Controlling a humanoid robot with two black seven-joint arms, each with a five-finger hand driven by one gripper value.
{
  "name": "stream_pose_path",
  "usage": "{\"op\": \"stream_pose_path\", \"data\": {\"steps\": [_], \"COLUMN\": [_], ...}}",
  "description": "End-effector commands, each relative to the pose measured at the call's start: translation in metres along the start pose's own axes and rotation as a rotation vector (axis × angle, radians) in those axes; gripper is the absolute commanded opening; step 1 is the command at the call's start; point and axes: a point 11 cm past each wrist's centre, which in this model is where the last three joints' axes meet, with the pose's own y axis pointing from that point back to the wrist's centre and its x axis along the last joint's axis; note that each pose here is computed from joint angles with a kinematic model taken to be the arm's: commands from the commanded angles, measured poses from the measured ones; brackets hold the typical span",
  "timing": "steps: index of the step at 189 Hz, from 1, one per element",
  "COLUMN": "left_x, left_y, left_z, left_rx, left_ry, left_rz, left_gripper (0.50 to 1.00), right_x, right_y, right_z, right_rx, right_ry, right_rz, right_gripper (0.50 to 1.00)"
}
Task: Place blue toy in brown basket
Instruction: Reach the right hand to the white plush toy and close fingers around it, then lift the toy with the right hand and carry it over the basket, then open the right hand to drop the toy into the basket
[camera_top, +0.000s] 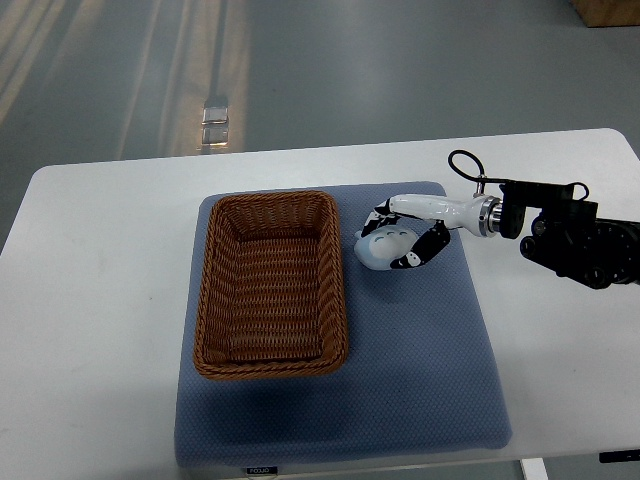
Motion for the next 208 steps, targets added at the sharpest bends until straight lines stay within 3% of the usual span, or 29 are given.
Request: {"op": "stream_pose_path", "data": {"steps": [1,38,105,156,190,208], "left_x": [0.000,0.000,0.000,0.000,0.000,0.000], "left_y": [0.000,0.000,0.000,0.000,0.000,0.000], "left_z": [0.000,0.000,0.000,0.000,0.000,0.000], "left_rx": [0.000,0.000,0.000,0.000,0.000,0.000], "left_ry": [0.001,0.003,0.003,0.003,0.004,0.004], "left_rz": [0.001,0.000,0.000,0.000,0.001,0.000], "left_gripper": [1.000,1.000,1.000,1.000,1.000,1.000], "right_x": [0.000,0.009,0.090,0.062,0.044,0.033], "right_y": [-0.001,0.000,-0.007,-0.059,-0.084,-0.093], "right_z": [0.000,-0.002,-0.055,-0.121,-0.147,-0.153], "right_rx": [-0.009,-0.003,0.081,0.209,0.236,0.244], "right_ry": [0.001,0.011,0.128,0.190,0.238,0.242], "right_rz": [0.002,0.037,0.143,0.038,-0.015,-0.035], "right_gripper": [0.580,0.580,0.605,0.658,0.686,0.731]}}
